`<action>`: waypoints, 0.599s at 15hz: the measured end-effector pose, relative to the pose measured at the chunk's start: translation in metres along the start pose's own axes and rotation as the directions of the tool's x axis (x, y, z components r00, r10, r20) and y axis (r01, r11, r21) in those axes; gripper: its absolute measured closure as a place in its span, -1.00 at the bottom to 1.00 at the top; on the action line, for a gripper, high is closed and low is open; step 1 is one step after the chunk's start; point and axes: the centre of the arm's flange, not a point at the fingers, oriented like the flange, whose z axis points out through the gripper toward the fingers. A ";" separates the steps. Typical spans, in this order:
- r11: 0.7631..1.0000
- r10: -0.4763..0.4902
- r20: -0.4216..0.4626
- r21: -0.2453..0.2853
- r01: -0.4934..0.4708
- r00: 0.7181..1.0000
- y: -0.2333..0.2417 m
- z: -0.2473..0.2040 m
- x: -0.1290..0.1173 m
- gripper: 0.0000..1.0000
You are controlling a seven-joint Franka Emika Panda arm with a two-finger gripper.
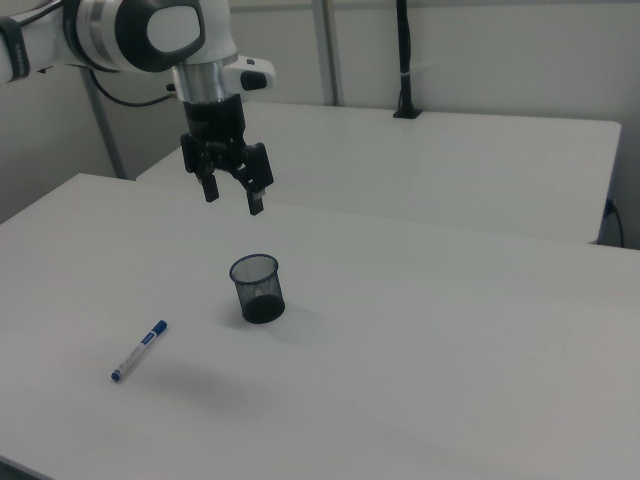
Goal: Insert the marker
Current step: 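Move the open gripper toward the white blue-capped marker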
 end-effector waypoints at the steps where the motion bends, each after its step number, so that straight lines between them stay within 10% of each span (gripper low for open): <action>1: 1.000 -0.003 0.000 0.000 0.003 1.000 -0.001 0.000 0.000 -1.00; 9: 0.999 -0.043 0.012 0.002 0.043 0.999 -0.015 0.002 -0.001 -1.00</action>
